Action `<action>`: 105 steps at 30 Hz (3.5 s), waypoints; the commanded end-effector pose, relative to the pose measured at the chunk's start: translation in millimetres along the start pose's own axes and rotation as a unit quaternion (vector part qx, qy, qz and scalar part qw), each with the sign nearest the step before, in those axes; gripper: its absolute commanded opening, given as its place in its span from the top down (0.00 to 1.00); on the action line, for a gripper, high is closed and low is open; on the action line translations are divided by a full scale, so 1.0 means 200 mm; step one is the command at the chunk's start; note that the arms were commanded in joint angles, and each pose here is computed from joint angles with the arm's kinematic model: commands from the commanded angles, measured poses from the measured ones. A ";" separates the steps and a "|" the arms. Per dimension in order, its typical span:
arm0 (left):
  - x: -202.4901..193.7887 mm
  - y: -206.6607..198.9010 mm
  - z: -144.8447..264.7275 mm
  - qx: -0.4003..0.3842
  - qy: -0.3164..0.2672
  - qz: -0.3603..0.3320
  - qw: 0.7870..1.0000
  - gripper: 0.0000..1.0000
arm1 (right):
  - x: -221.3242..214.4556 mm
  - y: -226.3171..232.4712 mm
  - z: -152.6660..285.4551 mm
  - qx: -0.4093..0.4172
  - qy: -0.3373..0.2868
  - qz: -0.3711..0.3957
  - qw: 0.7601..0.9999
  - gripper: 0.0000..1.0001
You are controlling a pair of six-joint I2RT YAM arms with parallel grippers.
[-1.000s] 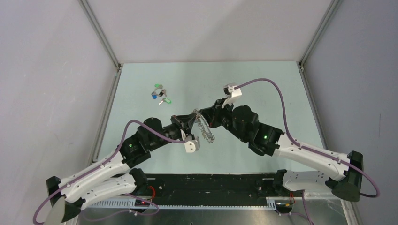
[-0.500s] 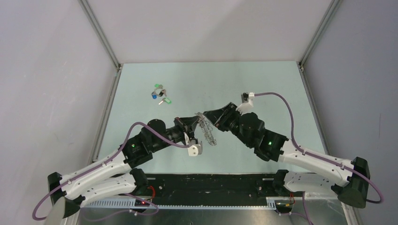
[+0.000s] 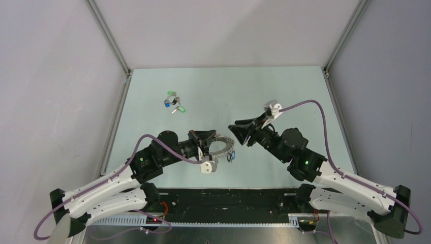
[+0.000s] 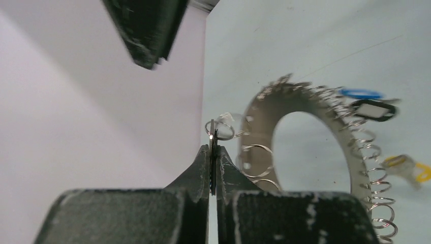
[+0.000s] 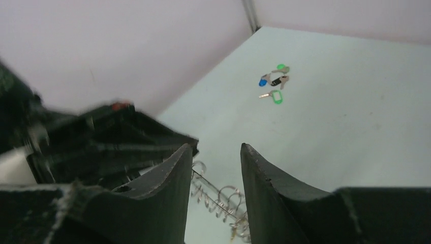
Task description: Remove the keys from the keyring
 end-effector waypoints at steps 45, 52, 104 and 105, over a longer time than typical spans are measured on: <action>0.05 0.16 0.06 0.071 -0.016 0.024 0.997 1.00 | -0.22 0.02 -0.02 0.139 0.051 0.272 0.951 0.53; 0.05 0.17 0.07 0.076 -0.009 0.027 0.997 1.00 | -0.28 0.05 -0.05 0.117 0.022 0.260 0.958 0.53; 0.05 0.18 0.08 0.080 -0.010 0.029 0.996 1.00 | -0.19 -0.25 -0.04 -0.016 0.041 0.318 0.947 0.40; 0.05 0.18 0.08 0.079 -0.009 0.029 0.996 1.00 | -0.18 -0.25 -0.04 -0.015 0.039 0.317 0.948 0.40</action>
Point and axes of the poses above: each gripper's point midway between its finger pads, its own z axis back along the fingers, its own y axis along the line the jaws close on, x = y × z, the point moved 8 cm from there along z, back along the fingers, and after that the axes turned 15 degrees about -z, right-handed, at the moved point
